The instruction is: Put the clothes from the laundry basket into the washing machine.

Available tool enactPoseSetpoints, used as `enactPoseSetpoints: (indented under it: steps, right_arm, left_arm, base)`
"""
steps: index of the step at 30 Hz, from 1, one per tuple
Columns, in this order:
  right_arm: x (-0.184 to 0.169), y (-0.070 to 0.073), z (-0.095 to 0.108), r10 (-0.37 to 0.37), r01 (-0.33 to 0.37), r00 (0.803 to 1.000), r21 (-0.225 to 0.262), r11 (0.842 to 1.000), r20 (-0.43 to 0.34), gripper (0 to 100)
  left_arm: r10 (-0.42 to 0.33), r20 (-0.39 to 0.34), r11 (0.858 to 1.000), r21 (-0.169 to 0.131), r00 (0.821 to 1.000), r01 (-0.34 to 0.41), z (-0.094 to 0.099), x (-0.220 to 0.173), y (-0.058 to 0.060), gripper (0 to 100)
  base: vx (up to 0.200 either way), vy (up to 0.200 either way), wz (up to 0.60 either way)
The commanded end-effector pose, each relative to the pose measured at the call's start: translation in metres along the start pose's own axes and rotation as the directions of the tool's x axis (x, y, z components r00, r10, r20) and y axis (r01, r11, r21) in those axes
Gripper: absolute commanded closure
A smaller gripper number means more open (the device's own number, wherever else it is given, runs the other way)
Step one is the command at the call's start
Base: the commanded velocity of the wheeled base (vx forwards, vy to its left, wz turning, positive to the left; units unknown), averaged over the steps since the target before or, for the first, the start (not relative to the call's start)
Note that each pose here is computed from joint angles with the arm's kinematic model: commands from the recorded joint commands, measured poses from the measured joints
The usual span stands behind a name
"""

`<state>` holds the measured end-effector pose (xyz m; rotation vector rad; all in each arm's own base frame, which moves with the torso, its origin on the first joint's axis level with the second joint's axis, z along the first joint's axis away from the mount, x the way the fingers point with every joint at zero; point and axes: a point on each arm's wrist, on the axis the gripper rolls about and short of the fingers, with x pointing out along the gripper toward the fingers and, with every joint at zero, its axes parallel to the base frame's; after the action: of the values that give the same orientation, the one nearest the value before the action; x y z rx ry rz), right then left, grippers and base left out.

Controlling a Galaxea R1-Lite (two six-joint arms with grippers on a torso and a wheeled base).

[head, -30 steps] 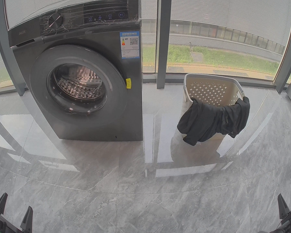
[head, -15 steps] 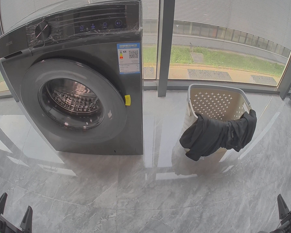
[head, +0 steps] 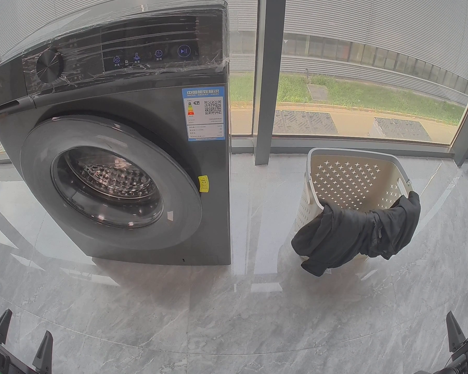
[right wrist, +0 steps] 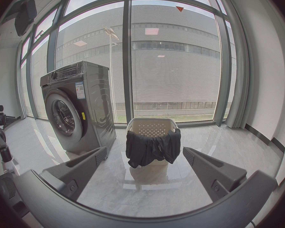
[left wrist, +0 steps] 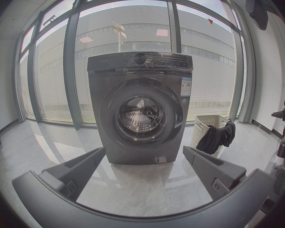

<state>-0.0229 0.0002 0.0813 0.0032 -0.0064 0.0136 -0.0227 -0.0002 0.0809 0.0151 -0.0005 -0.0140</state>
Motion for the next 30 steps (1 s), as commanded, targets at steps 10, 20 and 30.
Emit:
enactPoseSetpoints:
  steps: [10,20,30]
  right_arm:
    - [0.0,0.0,-0.0052,0.0,0.0,1.0,-0.002,1.0,0.0,0]
    - [0.0,0.0,-0.0052,0.002,-0.002,1.0,-0.002,1.0,0.0,0]
    - [0.0,0.0,-0.0052,0.002,-0.002,1.0,-0.002,1.0,0.0,0]
  left_arm:
    - [0.0,0.003,1.0,-0.003,1.0,0.0,-0.0048,-0.0002,-0.0001,0]
    - [0.0,0.003,1.0,-0.003,1.0,0.0,-0.0048,-0.0002,-0.0001,0]
    - [0.0,0.003,1.0,-0.003,1.0,0.0,-0.0048,-0.0002,-0.0001,0]
  base:
    - [0.0,-0.14,0.0]
    - [0.0,-0.2,0.0]
    - [0.0,-0.14,0.0]
